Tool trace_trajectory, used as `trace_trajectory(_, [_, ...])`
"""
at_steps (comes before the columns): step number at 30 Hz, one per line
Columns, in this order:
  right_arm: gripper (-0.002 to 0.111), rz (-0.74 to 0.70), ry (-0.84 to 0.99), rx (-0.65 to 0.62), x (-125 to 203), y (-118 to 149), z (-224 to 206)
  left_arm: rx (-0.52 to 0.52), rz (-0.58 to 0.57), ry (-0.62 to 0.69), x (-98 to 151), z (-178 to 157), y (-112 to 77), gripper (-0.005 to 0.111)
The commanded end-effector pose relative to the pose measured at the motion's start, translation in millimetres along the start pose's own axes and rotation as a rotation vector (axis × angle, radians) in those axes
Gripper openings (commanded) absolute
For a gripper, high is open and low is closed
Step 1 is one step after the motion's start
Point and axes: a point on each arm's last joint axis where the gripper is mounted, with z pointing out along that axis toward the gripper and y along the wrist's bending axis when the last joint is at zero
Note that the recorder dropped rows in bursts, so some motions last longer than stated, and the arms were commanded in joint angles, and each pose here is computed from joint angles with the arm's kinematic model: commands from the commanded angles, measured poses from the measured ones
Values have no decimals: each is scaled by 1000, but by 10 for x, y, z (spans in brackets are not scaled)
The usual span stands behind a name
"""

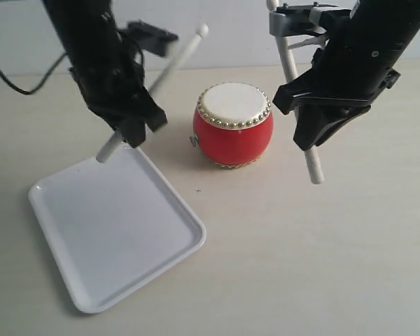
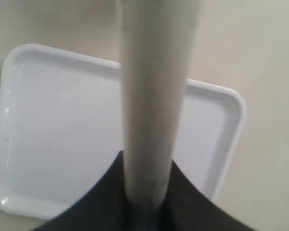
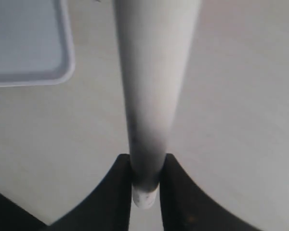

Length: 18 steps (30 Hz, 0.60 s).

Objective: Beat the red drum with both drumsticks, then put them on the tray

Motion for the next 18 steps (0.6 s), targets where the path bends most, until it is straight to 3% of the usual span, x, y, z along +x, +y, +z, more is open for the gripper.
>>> trace_trajectory(1, [0,-81,8,-72,-35,274,81,77,-128,-109,525,-460,38,0])
trace_trajectory(6, [0,-208,126,-58,-145,563,497,33,-269,-318,1191,-654,51,0])
trace_trajectory(12, [0,-270,196,-46,-489,820,1011,-53,-332,-424,1870,-774,-95,0])
trace_trajectory(18, [0,-358,179,-22,-714,1083,1219,-158,-431,-545,2282,-840,-151,0])
